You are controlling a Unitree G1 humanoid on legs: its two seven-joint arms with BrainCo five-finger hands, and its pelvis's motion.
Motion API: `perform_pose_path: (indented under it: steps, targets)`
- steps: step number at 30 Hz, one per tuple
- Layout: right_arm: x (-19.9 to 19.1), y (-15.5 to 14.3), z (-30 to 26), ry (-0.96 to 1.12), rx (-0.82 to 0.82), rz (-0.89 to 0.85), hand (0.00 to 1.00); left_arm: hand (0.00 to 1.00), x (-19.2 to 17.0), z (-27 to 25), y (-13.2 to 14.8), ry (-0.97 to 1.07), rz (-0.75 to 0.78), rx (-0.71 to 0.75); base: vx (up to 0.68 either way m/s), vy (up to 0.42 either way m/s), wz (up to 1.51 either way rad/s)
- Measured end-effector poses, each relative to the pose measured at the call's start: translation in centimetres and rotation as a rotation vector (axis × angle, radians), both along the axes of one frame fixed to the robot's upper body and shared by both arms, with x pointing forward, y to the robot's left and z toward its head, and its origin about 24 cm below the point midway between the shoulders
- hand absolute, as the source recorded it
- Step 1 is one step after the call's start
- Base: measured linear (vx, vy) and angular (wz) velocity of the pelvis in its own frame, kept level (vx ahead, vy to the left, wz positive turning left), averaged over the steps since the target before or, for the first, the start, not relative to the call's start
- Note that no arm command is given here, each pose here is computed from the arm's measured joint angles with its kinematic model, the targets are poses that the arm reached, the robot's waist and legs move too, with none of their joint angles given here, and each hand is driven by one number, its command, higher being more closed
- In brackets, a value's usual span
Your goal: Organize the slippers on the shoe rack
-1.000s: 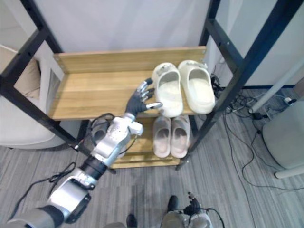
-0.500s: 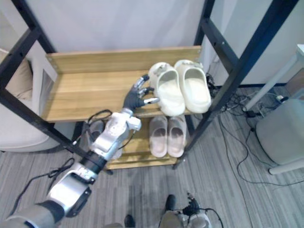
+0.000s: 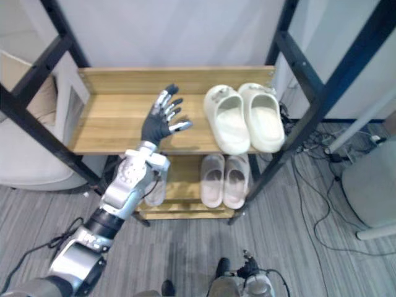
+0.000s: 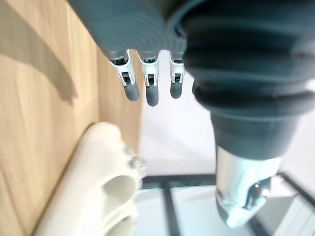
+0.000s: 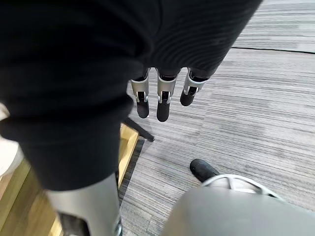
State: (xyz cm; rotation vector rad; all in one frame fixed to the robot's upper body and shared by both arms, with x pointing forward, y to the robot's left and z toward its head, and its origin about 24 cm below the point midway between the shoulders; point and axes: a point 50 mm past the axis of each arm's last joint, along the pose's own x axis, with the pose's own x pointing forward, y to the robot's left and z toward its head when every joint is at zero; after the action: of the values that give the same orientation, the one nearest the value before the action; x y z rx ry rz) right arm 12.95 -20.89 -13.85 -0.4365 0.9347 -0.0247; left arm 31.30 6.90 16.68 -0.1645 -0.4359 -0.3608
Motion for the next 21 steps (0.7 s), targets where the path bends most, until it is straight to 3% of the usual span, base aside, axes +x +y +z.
perform_pose_path:
  steps: [7,11,16,21]
  targets:
    - [-0.9,-0.3,-0.6,0.053,-0.007,-0.002,0.0,0.0,-4.9,0.6,-4.0,-0.085,-0.294,-0.045,0.01,0.017,0.37]
    - [-1.3,-0.3,-1.0,0.085,-0.012,0.01,0.0,0.0,-7.5,-2.8,-5.4,0.047,-0.448,-0.067,-0.04,0.028,0.15]
    - [-0.9,-0.2,-0.9,0.081,-0.012,0.012,0.0,0.0,-8.3,-8.0,-4.7,0.257,-0.436,-0.045,-0.06,0.007,-0.04]
    - [-1.1,-0.1,-1.1,0.099,-0.01,0.01,0.0,0.0,-10.7,-16.4,-2.1,0.6,-0.321,0.047,-0.02,0.001,-0.07]
